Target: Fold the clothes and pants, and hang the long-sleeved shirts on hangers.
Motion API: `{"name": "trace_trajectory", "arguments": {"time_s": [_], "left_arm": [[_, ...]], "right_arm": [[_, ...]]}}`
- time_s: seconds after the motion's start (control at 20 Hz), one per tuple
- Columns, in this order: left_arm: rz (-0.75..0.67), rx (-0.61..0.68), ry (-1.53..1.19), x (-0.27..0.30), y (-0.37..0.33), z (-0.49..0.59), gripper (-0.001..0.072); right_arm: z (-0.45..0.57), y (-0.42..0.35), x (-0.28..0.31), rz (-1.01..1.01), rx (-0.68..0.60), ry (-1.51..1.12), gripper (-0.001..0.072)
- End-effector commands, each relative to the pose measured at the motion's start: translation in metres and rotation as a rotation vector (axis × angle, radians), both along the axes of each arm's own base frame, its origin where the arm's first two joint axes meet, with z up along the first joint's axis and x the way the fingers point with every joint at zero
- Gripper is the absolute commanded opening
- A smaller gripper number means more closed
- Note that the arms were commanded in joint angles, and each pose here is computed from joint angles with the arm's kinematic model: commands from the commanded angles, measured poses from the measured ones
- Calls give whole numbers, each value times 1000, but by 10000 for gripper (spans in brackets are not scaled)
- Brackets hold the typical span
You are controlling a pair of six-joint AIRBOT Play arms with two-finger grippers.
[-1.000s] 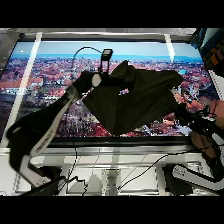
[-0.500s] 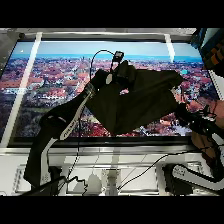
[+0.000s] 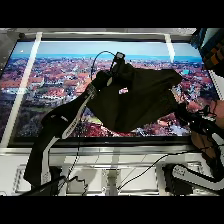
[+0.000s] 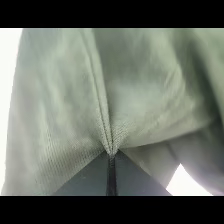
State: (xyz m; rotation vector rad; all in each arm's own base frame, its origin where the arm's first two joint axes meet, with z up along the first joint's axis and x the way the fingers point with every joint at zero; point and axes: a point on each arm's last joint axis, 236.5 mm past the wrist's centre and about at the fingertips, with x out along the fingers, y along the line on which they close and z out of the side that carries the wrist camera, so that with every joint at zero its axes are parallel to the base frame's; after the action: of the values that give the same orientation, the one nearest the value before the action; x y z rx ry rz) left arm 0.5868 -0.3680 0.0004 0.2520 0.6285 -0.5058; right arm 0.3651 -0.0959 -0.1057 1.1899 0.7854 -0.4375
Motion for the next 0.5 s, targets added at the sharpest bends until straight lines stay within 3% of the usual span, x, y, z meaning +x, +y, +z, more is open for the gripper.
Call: {"name": "trace_trajectory", "arguments": {"time_s": [0.0,0.25,0.45], "left_arm": [[54,36,-46,6,41,59,22],[227,89,67,-7,149,111,23],[230,-58,199,-17,147,97,23]], "right_arm": [[16,-2,12,83,-72,-45,33],[53,-12,35,112,-135,-128,33],[54,-11,35,120,-132,-130,33]]}}
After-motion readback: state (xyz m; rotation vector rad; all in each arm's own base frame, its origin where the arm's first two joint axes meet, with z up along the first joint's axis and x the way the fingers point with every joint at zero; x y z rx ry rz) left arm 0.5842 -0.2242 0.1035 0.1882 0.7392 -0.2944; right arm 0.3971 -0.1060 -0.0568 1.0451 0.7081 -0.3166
